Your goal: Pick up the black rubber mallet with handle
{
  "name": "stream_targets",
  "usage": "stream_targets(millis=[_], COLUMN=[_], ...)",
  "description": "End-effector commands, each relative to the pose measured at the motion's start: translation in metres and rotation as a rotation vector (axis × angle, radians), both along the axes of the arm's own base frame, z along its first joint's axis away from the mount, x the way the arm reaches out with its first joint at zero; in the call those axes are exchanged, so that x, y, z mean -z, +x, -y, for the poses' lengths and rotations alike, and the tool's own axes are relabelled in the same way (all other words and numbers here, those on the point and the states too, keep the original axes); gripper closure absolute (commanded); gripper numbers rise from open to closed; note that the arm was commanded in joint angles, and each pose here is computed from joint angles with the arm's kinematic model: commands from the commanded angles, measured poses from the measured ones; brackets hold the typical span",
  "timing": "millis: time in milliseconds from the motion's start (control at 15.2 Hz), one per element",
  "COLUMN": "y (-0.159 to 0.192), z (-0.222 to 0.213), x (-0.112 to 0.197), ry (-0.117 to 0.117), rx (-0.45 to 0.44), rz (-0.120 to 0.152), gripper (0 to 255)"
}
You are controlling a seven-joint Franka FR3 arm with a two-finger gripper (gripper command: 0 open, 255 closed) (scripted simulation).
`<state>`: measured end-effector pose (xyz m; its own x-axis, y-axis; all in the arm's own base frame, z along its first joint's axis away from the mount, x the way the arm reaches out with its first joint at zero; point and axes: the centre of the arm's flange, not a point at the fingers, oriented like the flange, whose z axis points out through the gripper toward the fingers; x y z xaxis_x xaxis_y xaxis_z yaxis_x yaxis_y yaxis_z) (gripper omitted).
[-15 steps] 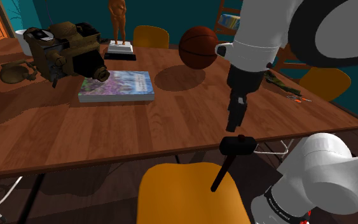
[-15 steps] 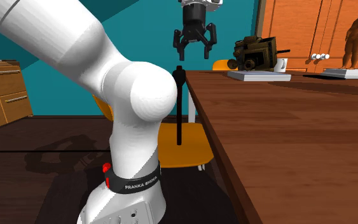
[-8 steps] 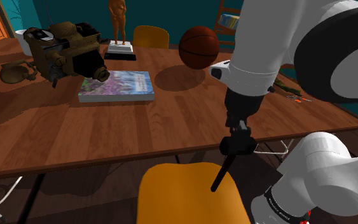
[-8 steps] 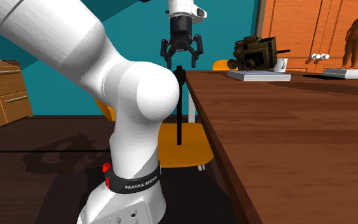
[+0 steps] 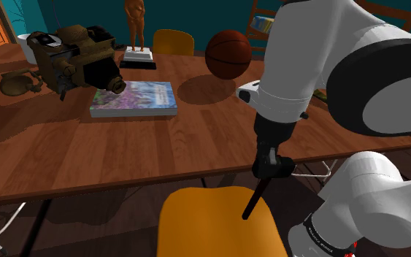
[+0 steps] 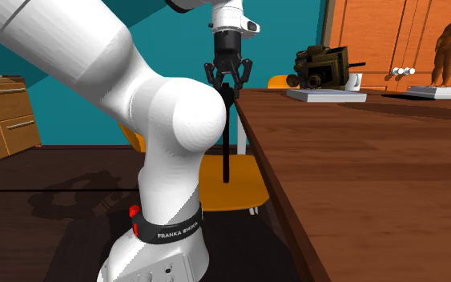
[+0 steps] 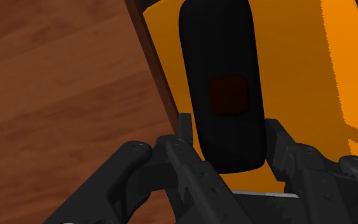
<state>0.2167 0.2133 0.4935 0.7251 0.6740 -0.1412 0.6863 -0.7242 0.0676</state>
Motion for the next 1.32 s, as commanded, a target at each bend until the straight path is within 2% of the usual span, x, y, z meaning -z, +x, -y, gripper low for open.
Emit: stream_targets(millis=[0, 396, 1254], y=[0.0, 0.0, 0.0], z=[0.0, 0.0, 0.0], x=[0.001, 0.001, -0.068], ry=[-0.001, -0.001, -0.001], rx=[0.0, 0.0, 0.0], rz=[-0.001, -0.001, -0.001], gripper=[255, 255, 255])
